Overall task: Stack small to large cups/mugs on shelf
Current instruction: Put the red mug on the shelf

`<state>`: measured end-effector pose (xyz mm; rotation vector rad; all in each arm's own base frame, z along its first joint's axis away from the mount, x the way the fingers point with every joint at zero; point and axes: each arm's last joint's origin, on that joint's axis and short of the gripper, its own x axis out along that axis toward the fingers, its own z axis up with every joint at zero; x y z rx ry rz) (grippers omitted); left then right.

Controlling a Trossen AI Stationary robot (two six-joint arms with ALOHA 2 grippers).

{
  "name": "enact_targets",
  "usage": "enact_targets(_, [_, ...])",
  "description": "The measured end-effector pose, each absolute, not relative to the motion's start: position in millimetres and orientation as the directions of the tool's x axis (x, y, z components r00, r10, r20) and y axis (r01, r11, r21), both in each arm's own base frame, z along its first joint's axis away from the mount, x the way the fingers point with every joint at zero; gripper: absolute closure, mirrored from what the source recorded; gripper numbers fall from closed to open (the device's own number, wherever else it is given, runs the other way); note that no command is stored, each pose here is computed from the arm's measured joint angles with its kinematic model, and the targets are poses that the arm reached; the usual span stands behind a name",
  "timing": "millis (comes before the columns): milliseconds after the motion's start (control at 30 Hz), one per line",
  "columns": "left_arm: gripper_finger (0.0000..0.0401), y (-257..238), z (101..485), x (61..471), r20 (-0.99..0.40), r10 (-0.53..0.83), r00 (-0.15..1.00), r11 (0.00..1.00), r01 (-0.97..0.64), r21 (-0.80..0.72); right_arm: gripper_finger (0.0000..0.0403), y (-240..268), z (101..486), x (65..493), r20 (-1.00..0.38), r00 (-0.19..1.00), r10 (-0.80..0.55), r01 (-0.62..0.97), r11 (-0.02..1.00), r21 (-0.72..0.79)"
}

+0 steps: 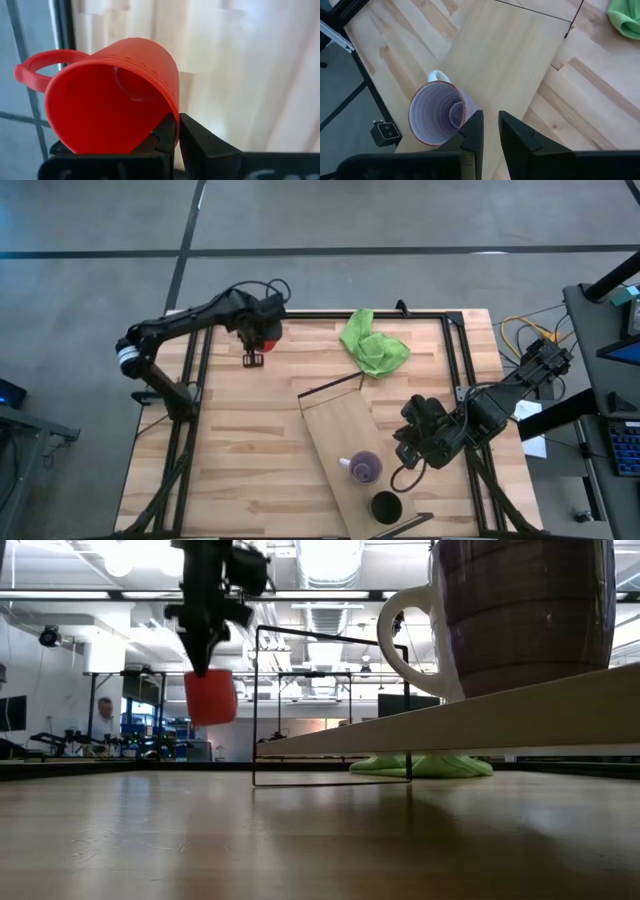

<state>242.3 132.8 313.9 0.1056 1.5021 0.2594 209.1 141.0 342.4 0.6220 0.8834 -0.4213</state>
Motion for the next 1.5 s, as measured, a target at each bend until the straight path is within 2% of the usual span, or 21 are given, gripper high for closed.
enact_targets(200, [0.0401,90,339,253,-0.968,0.230,0.102,0.973,-0.014,0.229,0.0349,141,342,209,-0.815,0.573,-0.089,0.561,0.768,0.310])
enact_targets(567, [0.0401,16,411,261,-0.894,0.201,0.400,0.939,0.182,0.293,0.0349,140,343,209,-0.808,0.580,-0.106,0.527,0.805,0.273])
enact_targets(800, [0.0401,-22,439,260,-0.816,0.122,0.566,0.909,0.267,0.321,0.0349,138,346,209,-0.772,0.614,-0.161,0.510,0.828,0.233])
enact_targets(933, [0.0401,-36,443,266,-0.777,0.005,0.629,0.907,0.325,0.269,0.0349,136,347,209,-0.765,0.621,-0.168,0.512,0.826,0.234])
enact_targets(1000, [0.0401,-44,441,272,-0.771,-0.047,0.635,0.900,0.361,0.243,0.0349,135,347,208,-0.765,0.622,-0.168,0.512,0.826,0.235])
enact_targets(1133, [0.0401,-56,431,288,-0.776,-0.068,0.627,0.888,0.392,0.239,0.0349,135,347,208,-0.764,0.623,-0.167,0.515,0.823,0.239])
enact_targets(1367, [0.0401,-68,395,323,-0.850,-0.053,0.525,0.876,0.433,0.213,0.0349,136,348,208,-0.763,0.624,-0.166,0.518,0.820,0.245])
enact_targets(1500, [0.0401,-71,371,344,-0.884,0.003,0.467,0.872,0.432,0.231,0.0349,136,348,208,-0.763,0.625,-0.166,0.518,0.819,0.246])
